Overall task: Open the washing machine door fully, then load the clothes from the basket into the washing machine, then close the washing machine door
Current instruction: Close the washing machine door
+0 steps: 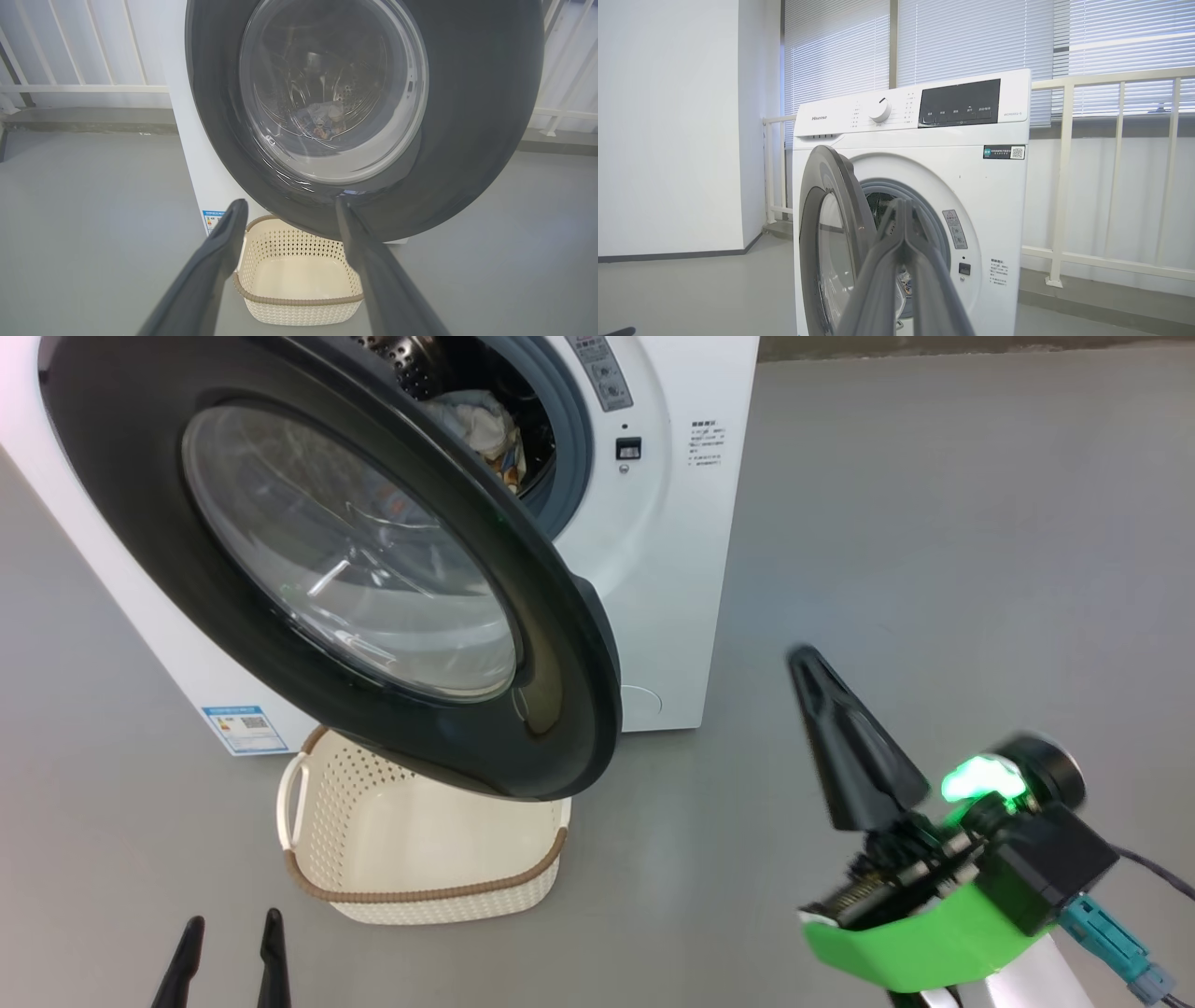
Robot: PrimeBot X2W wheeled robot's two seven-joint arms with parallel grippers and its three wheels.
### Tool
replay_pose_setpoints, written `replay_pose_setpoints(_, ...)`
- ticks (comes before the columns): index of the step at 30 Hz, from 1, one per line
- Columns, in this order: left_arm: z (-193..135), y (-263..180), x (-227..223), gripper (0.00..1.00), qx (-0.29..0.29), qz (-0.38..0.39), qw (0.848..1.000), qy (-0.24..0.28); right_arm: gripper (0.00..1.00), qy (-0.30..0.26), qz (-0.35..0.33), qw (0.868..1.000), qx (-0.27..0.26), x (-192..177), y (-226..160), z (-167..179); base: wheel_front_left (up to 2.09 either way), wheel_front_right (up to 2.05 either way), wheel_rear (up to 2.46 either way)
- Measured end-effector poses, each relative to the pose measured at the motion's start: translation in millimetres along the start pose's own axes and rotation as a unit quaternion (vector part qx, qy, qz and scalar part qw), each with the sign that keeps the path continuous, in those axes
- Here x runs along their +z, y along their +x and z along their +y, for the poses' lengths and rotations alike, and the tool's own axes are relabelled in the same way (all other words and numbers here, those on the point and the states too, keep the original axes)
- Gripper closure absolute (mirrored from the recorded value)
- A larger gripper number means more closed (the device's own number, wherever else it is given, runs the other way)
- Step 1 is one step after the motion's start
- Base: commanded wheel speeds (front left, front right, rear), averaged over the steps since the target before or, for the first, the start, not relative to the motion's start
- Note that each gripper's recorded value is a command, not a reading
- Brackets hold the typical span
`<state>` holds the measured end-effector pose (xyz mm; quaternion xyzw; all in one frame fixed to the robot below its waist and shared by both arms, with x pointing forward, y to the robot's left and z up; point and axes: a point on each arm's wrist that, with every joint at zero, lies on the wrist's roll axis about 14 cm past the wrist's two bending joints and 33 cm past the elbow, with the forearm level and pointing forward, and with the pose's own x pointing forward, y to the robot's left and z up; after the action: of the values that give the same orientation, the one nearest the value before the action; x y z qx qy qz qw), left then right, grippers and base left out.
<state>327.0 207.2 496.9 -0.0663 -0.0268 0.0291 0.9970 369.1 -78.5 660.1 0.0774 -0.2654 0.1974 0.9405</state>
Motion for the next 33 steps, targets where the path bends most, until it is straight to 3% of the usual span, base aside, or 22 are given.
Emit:
replay_pose_setpoints(5, 2.2, -2.4, -2.1, 0.00, 0.004, 0.004, 1.000, -0.001, 1.00, 0.017, -0.088, 0.991, 0.102, 47.9, 29.0, 58.8, 0.00, 0.00, 0.00)
replay_pose_setpoints(10, 4.8, -6.3, -3.7, 0.00, 0.008, 0.006, 1.000, -0.003, 1.00, 0.049, -0.094, 0.980, 0.171, 49.3, 33.9, 102.0, 0.00, 0.00, 0.00)
replay_pose_setpoints(21, 9.9, -5.0, -4.6, 0.00, 0.024, 0.008, 1.000, -0.014, 1.00, 0.117, 0.099, 0.950, 0.271, -63.3, 3.3, 168.7, 0.00, 0.00, 0.00)
replay_pose_setpoints(26, 9.9, -2.2, -10.5, 0.00, 0.029, 0.017, 0.999, -0.024, 1.00, 0.109, 0.171, 0.944, 0.260, -118.0, -3.2, 157.4, 0.00, 0.00, 0.00)
replay_pose_setpoints(33, 11.1, 9.9, -15.0, 0.00, 0.039, 0.023, 0.998, -0.033, 1.00, 0.104, 0.200, 0.950, 0.214, -163.1, 18.9, 126.1, 0.00, 0.00, 0.00)
